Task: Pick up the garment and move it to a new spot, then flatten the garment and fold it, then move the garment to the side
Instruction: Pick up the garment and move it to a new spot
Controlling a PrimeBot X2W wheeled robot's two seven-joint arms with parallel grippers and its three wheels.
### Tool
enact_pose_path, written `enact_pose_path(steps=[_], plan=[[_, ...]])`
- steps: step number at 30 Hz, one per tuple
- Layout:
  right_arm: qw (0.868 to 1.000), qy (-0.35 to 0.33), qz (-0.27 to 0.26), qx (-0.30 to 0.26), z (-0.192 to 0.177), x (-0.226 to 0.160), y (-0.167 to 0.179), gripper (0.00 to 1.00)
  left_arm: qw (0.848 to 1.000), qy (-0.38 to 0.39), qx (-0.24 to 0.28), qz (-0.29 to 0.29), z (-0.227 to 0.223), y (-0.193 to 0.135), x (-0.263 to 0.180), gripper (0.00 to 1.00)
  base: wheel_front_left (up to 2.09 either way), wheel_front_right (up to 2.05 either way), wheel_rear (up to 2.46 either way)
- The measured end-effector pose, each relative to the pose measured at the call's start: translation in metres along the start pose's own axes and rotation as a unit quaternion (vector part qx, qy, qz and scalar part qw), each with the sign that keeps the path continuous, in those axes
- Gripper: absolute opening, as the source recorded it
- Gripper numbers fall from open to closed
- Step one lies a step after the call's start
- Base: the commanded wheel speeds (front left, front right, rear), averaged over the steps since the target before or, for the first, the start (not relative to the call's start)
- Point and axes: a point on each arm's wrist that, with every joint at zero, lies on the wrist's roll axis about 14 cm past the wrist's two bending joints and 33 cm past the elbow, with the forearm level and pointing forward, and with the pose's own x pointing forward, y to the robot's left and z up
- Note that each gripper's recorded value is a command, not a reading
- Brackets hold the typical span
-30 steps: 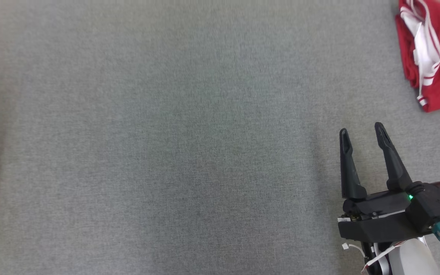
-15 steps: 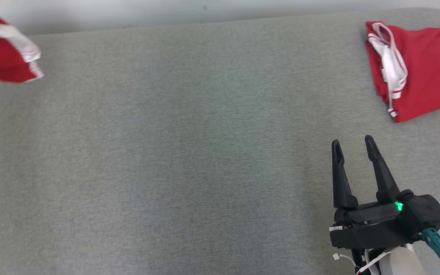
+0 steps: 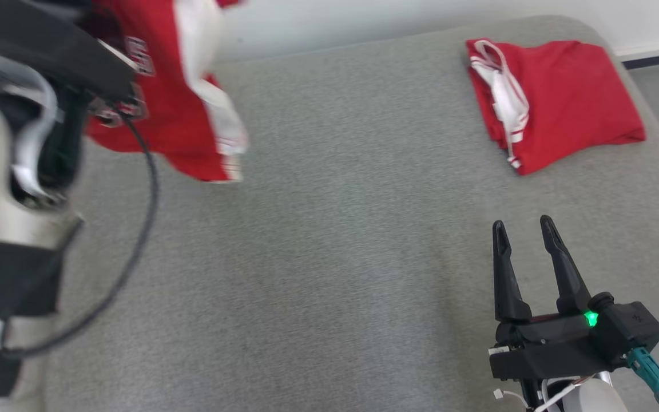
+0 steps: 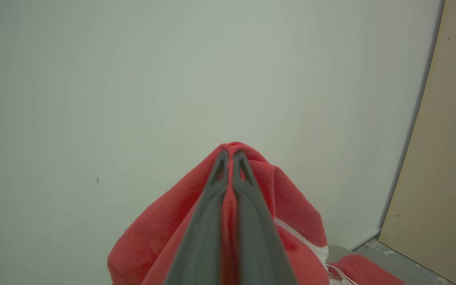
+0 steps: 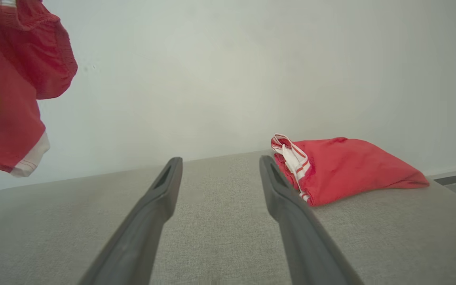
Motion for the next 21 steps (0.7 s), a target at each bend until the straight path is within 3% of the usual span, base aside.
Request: enact_pose_path(steps=[5,9,16,21], plan=[[1.0,-0.006,-0.022,0.002,0.007,-0.011,-0.013,1.0,0.998,0.018,-0.037,-0.055,-0.021,-0.057,-0.002,0.0,0.0,0.0,0.0],[1.0,-0.008,-0.03,0.005,0.01,-0.015,-0.018,1.0,0.993,0.061,-0.081,-0.065,-0.061,-0.082,-0.014,0.0,0.0,0.0,0.0],[0.999,-0.004,-0.034,0.011,0.008,-0.017,-0.02,1.0,0.974,0.187,-0.122,-0.045,-0.169,-0.096,-0.063,0.0,0.0,0.0,0.0],[0.999,-0.001,-0.035,0.012,0.005,-0.014,-0.021,1.0,0.946,0.299,-0.122,-0.036,-0.244,-0.101,-0.115,0.0,0.0,0.0,0.0]])
